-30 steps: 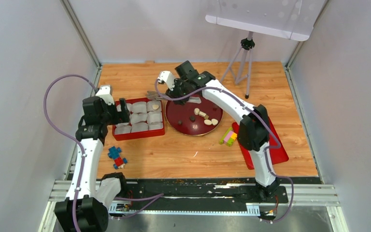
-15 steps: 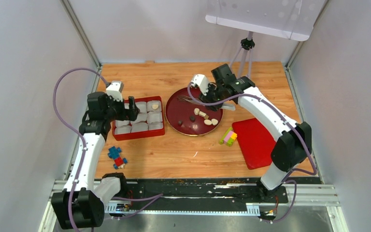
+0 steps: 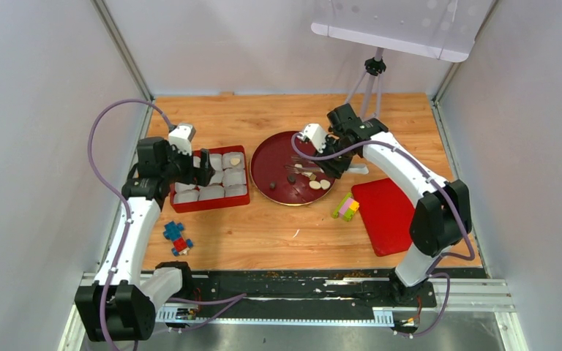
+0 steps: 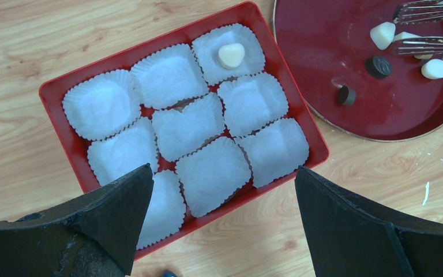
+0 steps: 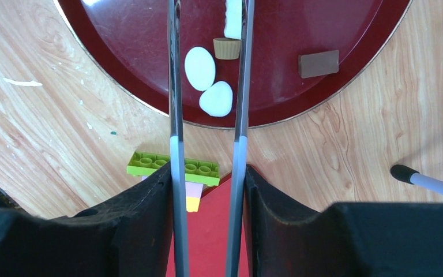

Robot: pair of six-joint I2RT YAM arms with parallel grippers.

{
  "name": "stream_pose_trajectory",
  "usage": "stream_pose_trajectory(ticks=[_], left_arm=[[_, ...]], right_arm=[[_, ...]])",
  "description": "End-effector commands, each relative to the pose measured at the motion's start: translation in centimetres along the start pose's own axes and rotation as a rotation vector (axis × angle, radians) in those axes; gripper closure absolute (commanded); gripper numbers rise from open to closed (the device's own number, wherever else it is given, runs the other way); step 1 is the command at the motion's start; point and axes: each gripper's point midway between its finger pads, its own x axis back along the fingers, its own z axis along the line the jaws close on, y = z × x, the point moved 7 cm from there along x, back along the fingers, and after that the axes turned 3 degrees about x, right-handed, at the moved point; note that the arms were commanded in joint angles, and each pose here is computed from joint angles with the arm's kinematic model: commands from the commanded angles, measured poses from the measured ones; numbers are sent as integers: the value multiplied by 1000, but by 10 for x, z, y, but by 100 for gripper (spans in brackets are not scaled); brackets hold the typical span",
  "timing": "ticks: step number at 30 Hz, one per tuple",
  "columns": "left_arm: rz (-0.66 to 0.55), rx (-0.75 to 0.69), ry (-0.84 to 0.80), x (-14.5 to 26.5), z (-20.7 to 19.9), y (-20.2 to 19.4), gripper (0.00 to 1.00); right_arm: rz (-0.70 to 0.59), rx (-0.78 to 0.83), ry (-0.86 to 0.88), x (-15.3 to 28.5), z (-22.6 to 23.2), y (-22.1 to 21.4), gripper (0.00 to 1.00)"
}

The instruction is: Pack the chocolate

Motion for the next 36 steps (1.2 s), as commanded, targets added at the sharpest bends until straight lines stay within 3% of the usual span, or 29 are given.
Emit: stream_pose_trajectory(ticks=[1,19,27,36], left_arm=[[-42,-11,3,3,-1,13,0],[-46,8,-3,0,-2,6,0],[-49,5,6,2,-1,6,0],[-36,-19,140,8,13,5,0]], right_arm=[[-18,14,-88,0,-23,11,56],[71,-32,-32,-31,-32,2,59],[27,-17,-38,-23,-38,16,80],[-140,75,-76,8,-35,74,87]])
